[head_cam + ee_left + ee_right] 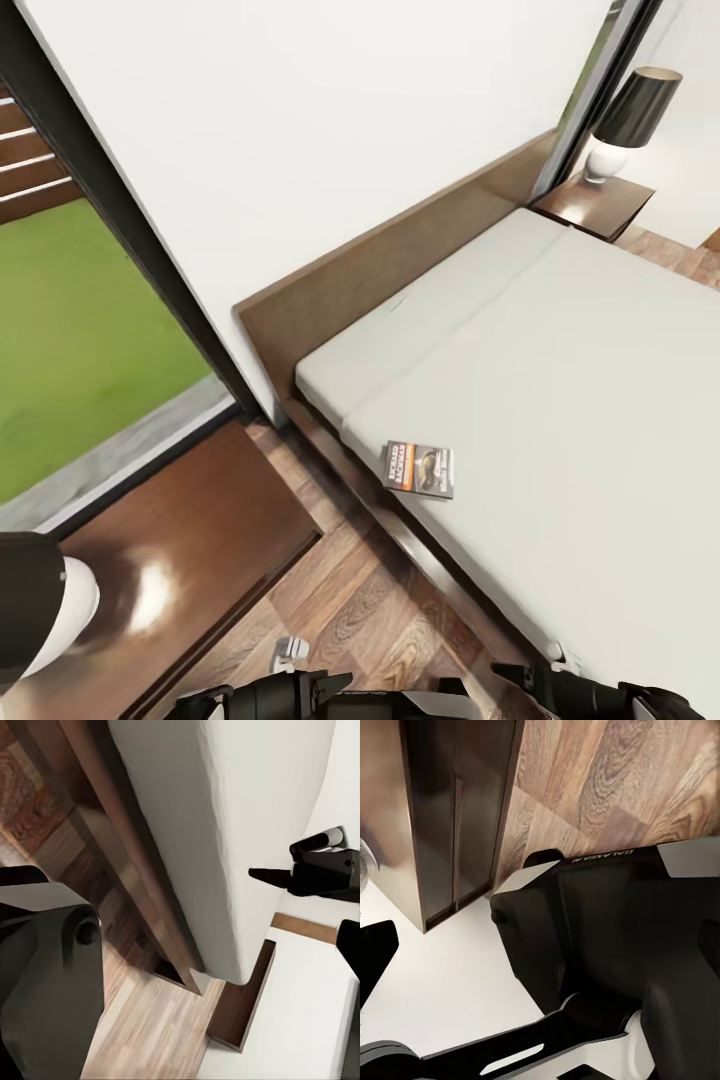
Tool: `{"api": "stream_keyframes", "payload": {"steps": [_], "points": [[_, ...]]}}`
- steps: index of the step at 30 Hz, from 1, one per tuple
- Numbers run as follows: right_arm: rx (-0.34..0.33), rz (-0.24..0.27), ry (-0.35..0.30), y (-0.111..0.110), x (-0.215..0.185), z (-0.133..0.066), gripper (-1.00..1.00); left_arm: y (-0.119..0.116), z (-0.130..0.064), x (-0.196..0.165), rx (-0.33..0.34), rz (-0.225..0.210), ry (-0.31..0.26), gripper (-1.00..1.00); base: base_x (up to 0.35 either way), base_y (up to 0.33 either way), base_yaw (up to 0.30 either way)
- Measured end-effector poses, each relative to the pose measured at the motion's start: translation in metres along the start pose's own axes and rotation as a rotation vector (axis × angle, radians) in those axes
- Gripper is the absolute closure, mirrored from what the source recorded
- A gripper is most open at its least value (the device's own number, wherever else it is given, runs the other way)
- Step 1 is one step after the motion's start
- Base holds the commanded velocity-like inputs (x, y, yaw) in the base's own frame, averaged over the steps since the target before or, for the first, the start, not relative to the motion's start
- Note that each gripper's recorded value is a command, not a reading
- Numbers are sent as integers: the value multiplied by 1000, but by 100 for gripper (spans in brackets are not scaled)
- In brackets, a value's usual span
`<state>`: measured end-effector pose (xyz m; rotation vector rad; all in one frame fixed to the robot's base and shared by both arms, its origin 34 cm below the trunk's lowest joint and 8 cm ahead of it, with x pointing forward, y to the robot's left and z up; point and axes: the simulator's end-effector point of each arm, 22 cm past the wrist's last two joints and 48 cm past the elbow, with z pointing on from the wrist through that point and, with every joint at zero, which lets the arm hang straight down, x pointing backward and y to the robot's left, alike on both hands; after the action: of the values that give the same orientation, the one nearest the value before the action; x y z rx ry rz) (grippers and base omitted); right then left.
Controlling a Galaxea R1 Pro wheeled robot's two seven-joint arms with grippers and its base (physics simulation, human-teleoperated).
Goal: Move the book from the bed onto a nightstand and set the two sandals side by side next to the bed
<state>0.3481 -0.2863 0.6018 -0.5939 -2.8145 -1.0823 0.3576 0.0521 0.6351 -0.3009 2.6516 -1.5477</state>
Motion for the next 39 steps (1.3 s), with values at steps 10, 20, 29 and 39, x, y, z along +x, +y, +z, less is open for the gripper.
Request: {"api": "stream_keyframes", "payload": {"steps": [10,20,29,39], "points": [[-1,-1,2,0,0,0,-100,0,0,0,0,0,0,-100,0,0,-229],[11,-32,70,-8,41,7,-100,2,1,3,-2,-7,4,-100,0,0,-197],[30,-89,150,-16,67,6,-100,3,1,4,-3,-11,6,-100,0,0,-99],[29,-90,152,-16,68,6,-100,3,1,4,-2,-11,6,-100,0,0,-246]]}}
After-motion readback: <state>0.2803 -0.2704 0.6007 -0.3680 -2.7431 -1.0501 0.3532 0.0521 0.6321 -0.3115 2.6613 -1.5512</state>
